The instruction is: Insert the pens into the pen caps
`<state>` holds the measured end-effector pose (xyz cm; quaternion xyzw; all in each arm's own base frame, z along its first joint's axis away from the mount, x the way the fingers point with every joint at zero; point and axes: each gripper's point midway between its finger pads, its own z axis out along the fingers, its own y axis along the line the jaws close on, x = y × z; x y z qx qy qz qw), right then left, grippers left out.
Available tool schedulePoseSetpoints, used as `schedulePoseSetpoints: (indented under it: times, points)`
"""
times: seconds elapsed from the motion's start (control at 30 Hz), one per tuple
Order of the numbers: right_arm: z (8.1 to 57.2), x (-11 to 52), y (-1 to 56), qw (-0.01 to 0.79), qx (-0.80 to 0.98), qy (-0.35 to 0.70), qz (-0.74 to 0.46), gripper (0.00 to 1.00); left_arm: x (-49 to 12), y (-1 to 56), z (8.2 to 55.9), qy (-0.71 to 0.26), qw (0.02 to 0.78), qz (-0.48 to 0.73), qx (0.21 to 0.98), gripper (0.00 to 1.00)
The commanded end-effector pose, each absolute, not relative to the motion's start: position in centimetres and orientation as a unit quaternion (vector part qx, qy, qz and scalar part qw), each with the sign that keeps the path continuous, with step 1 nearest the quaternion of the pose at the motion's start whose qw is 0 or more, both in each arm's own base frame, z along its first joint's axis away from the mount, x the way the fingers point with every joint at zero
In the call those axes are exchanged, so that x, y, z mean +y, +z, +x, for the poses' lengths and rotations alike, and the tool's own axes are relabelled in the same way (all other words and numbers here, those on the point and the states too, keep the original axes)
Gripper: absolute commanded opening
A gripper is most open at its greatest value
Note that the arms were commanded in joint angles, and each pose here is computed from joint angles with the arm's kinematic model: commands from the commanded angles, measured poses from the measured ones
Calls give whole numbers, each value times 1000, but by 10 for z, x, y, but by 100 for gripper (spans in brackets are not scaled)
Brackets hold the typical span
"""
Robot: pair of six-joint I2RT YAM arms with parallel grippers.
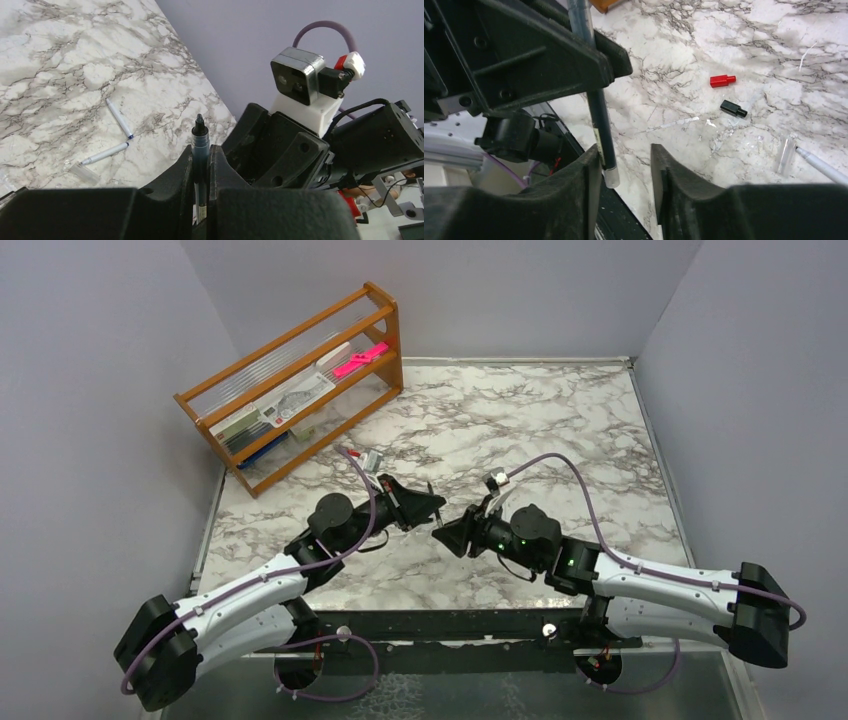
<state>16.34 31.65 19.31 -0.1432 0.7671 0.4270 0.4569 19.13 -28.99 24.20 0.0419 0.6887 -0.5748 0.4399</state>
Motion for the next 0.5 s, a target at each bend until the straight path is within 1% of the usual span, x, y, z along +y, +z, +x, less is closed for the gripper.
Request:
schedulePoseSetpoints:
  times: [0.0,0.1,0.13,0.17,0.2,0.23,0.27,0.3,0.33,0.37,0.47]
  points:
    - [158,319,200,455,755,450,-144,33,-294,273,198,-586,465,43,662,0]
    - [157,319,205,459,749,455,-146,8,-299,271,198,-589,454,49,667,0]
    - [158,319,208,462,746,457,-147,3,-300,269,198,-588,451,49,670,0]
    - [157,319,210,464,743,460,-148,1,-301,266,198,-587,447,47,673,1]
    - [157,320,213,467,738,464,-149,1,-301,262,199,-586,444,44,676,10]
    - [157,320,217,469,734,468,-149,1,-301,259,199,-586,442,41,678,23]
    - [156,321,219,471,730,474,-147,1,-300,257,199,-585,441,38,679,38]
    - [156,322,222,473,724,481,-144,1,-299,256,198,-585,443,35,678,51]
    - [156,324,229,477,715,492,-138,1,-298,255,198,-586,445,30,677,59]
    - [156,325,230,477,711,498,-134,1,-296,256,198,-586,448,27,675,64]
    - [158,328,237,480,702,511,-122,1,-293,259,197,-587,455,24,669,64]
